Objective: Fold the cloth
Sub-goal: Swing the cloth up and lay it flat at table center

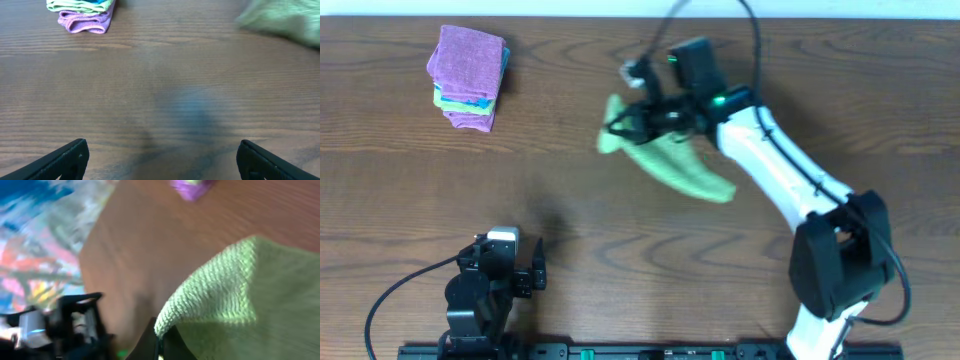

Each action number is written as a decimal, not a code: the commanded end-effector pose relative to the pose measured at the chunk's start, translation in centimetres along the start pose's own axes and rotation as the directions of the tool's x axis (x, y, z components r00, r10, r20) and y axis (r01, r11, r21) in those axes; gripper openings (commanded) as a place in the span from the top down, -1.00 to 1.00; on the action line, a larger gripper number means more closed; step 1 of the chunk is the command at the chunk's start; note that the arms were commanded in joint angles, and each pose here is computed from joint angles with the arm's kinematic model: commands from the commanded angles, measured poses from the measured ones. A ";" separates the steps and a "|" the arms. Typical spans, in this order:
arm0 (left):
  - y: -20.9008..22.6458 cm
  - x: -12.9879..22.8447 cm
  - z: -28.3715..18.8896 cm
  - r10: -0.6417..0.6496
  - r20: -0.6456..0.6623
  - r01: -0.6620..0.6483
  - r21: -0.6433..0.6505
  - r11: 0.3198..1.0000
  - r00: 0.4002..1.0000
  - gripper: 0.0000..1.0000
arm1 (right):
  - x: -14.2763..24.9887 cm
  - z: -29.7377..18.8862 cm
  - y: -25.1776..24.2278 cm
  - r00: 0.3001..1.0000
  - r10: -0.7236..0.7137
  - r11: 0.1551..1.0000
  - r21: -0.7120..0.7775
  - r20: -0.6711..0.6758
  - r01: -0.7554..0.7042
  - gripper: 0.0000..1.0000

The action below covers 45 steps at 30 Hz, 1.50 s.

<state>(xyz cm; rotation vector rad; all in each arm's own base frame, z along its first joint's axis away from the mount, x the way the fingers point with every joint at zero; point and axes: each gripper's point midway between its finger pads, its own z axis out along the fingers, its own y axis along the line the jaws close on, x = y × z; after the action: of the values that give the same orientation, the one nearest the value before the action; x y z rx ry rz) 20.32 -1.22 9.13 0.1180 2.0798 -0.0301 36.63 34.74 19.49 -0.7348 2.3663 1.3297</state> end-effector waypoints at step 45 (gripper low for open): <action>0.2 0.2 0.1 0.008 -0.001 -0.008 -0.008 1.000 1.000 -0.91 | 1.4 -8.5 3.6 0.928 -0.146 0.704 0.623 -0.342 0.341 -0.98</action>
<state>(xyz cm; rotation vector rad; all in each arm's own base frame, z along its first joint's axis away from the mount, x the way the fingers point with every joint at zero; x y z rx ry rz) 20.32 -1.22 9.13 0.1183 2.0797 -0.0305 33.19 28.88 26.80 -0.8738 2.5710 0.2689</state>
